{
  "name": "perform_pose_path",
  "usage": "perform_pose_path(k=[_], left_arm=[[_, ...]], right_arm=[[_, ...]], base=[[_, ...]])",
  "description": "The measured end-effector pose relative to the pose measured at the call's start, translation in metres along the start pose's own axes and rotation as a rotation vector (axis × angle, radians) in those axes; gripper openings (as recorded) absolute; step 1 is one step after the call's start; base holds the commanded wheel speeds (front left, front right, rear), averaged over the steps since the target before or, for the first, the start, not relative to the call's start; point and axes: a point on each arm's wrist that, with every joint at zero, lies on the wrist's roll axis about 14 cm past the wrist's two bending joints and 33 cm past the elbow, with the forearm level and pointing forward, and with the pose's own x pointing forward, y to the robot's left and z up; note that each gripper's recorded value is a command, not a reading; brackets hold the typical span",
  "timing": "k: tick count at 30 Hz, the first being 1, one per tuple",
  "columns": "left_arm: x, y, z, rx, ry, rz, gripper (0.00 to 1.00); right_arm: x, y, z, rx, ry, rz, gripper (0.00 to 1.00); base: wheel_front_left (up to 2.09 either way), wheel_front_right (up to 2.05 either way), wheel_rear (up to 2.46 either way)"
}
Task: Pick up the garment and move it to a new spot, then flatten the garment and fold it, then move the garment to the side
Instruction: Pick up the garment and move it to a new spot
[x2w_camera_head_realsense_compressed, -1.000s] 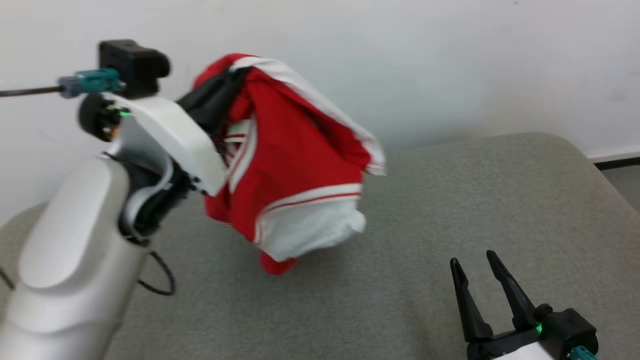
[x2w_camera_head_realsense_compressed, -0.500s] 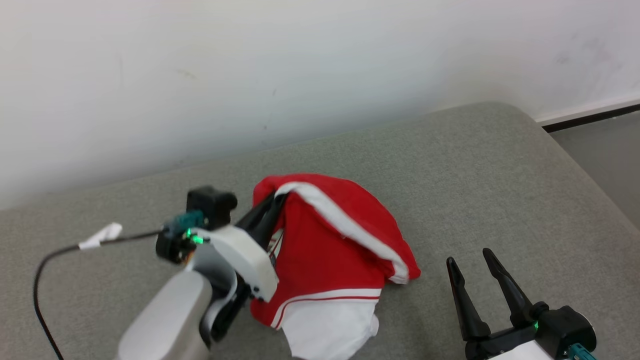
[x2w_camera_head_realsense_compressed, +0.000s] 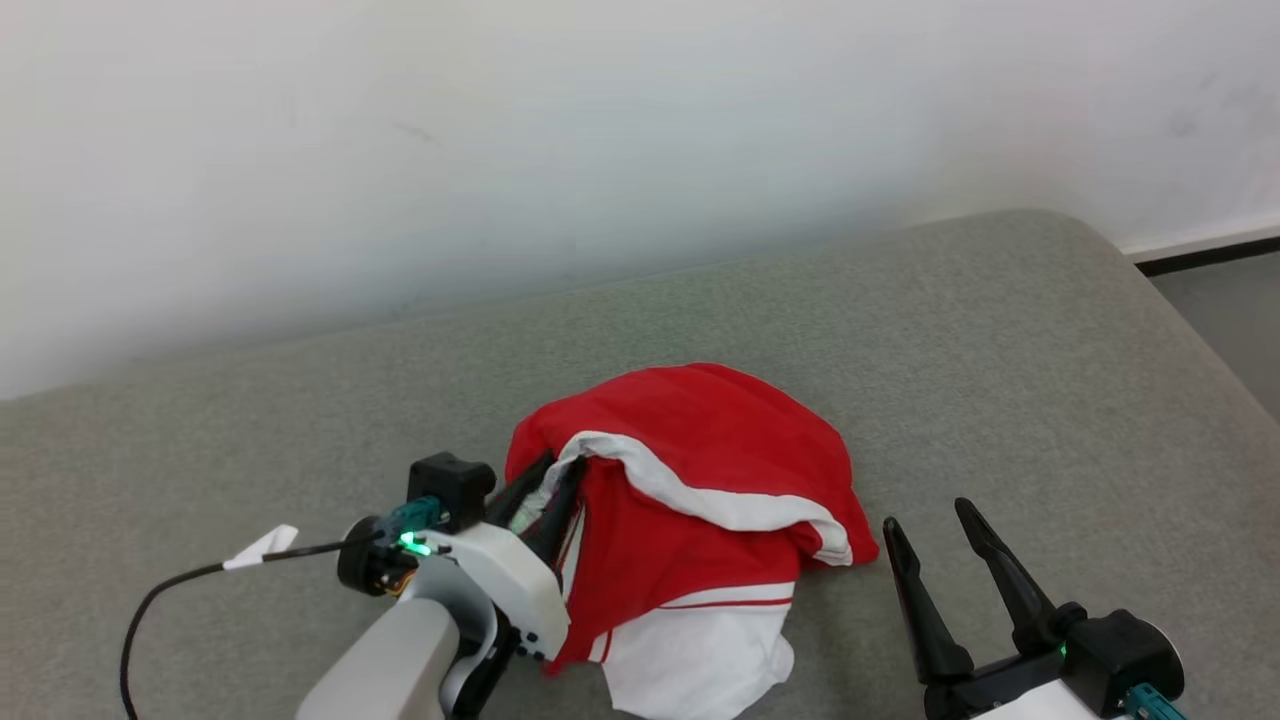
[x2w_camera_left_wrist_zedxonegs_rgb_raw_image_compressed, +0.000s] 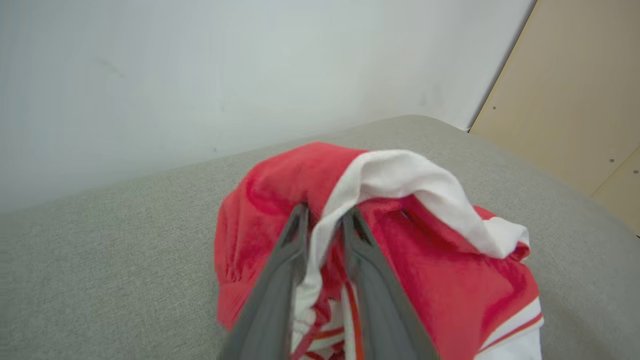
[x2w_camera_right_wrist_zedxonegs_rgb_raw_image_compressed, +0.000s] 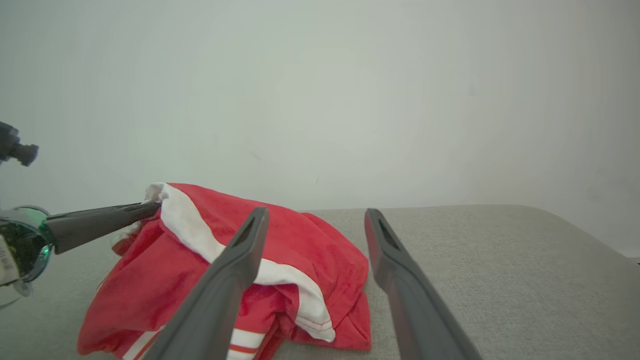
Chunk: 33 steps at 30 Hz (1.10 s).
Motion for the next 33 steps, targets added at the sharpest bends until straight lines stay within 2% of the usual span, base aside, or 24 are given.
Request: perform_pose_path(k=[9, 16, 25, 33], left_arm=[[-0.017, 0.030, 0.048, 0.029, -0.147, 0.087, 1.00], [-0.055, 0.058, 0.084, 0.068, -0.292, 0.195, 1.00], [-0.127, 0.091, 0.066, 0.051, -0.339, 0.428, 1.00], [-0.151, 0.076, 0.029, -0.051, -0.297, 0.495, 1.00]], right_arm=[[0.006, 0.014, 0.000, 0.012, -0.005, 0.046, 1.00], [0.009, 0.020, 0.002, 0.016, -0.013, 0.067, 1.00], [0.005, 0.010, 0.013, -0.008, -0.048, 0.038, 1.00], [0.003, -0.001, 0.026, -0.031, -0.087, 0.005, 1.00]], base=[[0.00, 0.00, 0.00], [0.00, 0.00, 0.00], [0.00, 0.00, 0.00], [0.00, 0.00, 0.00]])
